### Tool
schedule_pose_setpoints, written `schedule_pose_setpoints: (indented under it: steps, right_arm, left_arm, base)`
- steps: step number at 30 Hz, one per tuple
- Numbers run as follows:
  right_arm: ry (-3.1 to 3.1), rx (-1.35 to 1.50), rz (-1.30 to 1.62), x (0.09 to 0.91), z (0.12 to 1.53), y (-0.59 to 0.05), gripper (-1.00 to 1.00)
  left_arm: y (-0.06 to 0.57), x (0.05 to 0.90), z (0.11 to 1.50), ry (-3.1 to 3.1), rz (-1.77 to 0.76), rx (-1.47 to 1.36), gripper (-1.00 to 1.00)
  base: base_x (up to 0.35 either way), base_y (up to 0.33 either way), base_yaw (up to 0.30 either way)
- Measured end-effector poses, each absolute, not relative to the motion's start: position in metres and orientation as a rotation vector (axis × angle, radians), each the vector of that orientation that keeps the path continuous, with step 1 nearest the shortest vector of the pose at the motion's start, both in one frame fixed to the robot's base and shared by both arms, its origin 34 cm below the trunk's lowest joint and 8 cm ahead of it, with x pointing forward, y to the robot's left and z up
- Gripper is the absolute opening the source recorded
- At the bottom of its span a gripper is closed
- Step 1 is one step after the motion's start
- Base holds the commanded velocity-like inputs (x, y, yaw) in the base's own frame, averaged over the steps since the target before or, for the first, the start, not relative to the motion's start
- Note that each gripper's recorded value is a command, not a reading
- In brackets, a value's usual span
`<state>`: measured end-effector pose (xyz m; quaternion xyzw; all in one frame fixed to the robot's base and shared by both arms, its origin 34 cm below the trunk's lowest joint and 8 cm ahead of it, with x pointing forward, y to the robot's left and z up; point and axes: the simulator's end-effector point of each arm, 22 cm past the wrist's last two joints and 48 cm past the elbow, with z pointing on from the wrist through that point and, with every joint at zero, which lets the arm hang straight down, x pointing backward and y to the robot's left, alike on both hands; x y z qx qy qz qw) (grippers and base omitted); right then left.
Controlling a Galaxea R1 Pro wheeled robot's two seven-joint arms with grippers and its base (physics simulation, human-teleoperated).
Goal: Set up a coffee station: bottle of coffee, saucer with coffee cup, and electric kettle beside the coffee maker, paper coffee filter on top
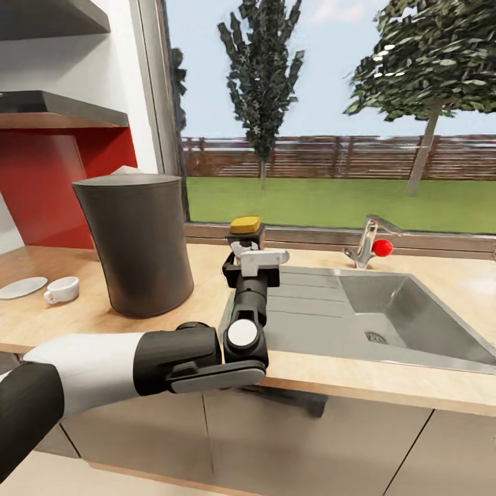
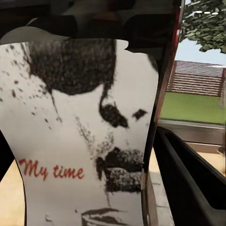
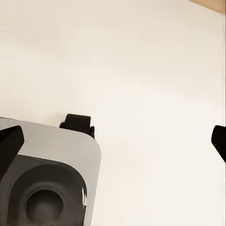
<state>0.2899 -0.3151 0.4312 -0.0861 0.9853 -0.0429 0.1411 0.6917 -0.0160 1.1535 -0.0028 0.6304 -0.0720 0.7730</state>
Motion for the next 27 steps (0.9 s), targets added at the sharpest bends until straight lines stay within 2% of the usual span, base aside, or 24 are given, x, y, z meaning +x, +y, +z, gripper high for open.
schedule_pose_setpoints:
  steps: [13,21,27]
  right_arm:
    - [2.845,-0.249,-0.124,0.2899,0.4312,-0.3152,1.0]
    - [2.844,-0.249,-0.123,0.2902,0.4312,-0.315,1.0]
    - [2.846,-0.249,-0.123,0.2899,0.431,-0.315,1.0]
  left_arm:
    - [-0.0173,0.6911,1.1534,1.366,-0.158,-0.004,-1.0]
    - [-0.0172,0.6913,1.1533,1.366,-0.158,-0.005,-1.0]
    - [-0.017,0.6919,1.1529,1.366,-0.157,-0.006,-1.0]
  base:
    - [0.086,-0.287,0.007]
    - [0.006,-0.082,0.188]
    - [-0.173,-0.149,0.145]
